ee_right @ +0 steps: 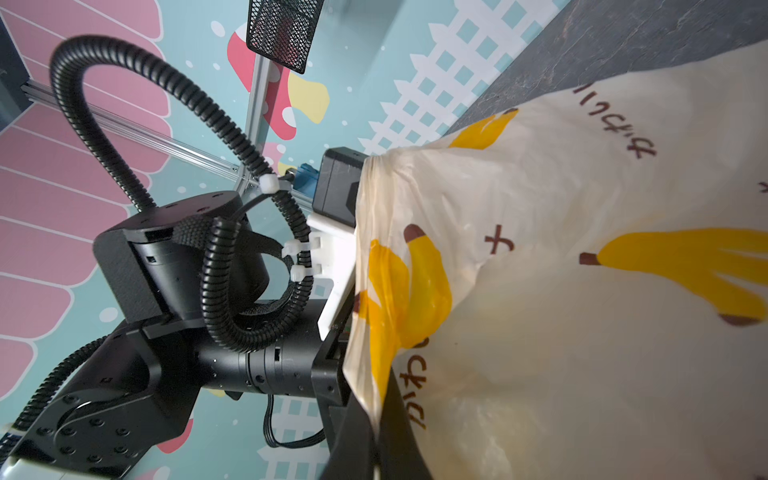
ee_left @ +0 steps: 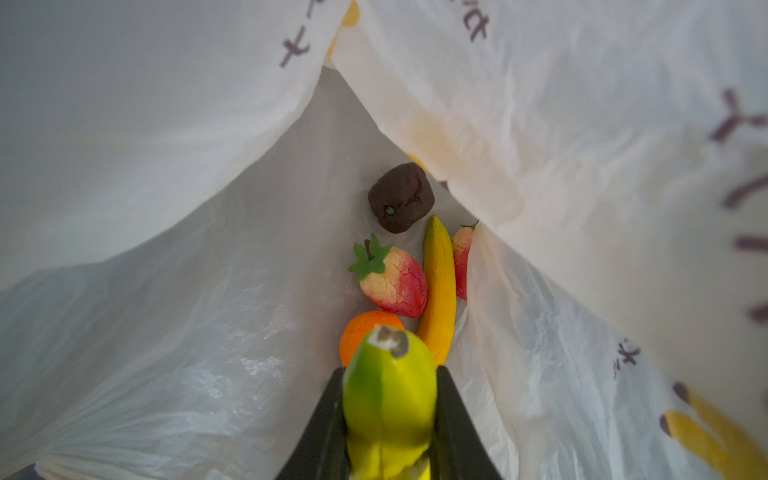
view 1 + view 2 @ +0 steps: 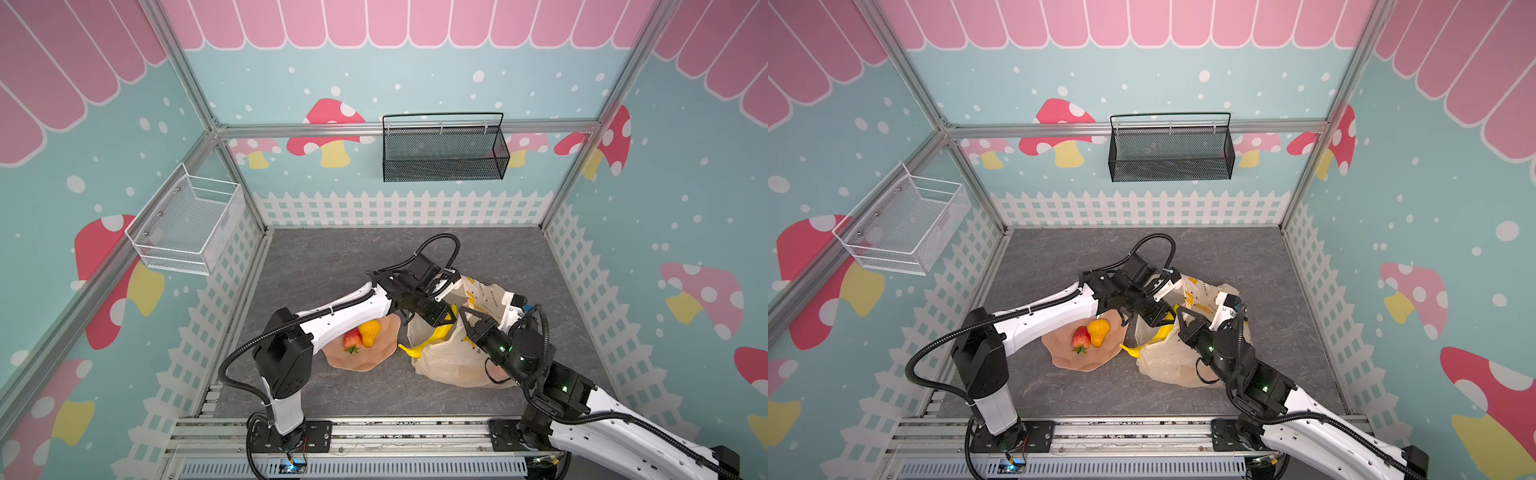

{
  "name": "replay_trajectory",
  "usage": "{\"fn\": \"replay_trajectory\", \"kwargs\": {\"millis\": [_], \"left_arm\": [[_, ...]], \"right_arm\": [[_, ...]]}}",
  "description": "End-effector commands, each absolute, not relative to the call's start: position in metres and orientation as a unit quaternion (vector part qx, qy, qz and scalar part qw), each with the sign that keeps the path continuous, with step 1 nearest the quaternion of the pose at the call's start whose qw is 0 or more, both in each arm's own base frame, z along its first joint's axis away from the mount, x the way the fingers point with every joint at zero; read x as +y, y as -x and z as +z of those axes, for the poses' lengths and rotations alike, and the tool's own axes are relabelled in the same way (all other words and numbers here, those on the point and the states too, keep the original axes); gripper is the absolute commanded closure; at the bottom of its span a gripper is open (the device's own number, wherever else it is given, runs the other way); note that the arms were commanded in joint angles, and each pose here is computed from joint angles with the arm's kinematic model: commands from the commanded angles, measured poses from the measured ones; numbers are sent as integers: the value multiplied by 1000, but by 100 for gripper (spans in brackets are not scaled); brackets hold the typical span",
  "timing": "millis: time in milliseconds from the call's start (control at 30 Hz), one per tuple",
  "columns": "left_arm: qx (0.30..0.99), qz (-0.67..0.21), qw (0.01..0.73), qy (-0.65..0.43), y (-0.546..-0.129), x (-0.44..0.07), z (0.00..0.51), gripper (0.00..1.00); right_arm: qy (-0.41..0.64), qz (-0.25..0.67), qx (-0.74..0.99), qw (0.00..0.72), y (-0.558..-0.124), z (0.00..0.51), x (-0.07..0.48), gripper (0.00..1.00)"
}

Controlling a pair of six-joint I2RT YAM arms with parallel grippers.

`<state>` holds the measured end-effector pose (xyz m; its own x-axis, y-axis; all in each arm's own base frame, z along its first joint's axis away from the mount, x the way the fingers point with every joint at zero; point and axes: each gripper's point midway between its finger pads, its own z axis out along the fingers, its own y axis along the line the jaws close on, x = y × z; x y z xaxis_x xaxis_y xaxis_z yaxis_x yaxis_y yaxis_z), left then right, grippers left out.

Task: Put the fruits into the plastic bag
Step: 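Lower the banana deep into the bag held by the right gripper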

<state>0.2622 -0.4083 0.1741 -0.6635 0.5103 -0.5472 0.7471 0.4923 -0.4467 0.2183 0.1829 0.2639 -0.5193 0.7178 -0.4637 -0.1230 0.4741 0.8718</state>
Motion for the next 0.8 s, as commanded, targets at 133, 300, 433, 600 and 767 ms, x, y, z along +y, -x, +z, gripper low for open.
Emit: {"fn": "replay_trajectory", "kwargs": {"millis": [133,300,433,600,767], "left_arm": [[880,-347,177,-271,-287,-417,174,99],[892,-357,170,-218,-294,-421,174,100],[903,-360,165,-168,-301,-423,168,100],[906,-366,181,-113,-312,-422,166,100],[901,-383,190,-68,-316,-424,169,100]], "right_arm": [[-198,488,721,450,-217,275,185,100],[-196,489,721,451,-216,277,185,100],[-195,489,722,450,-217,277,186,100],[-193,490,722,448,-217,276,188,100],[-195,492,721,448,-216,275,187,100]]}}
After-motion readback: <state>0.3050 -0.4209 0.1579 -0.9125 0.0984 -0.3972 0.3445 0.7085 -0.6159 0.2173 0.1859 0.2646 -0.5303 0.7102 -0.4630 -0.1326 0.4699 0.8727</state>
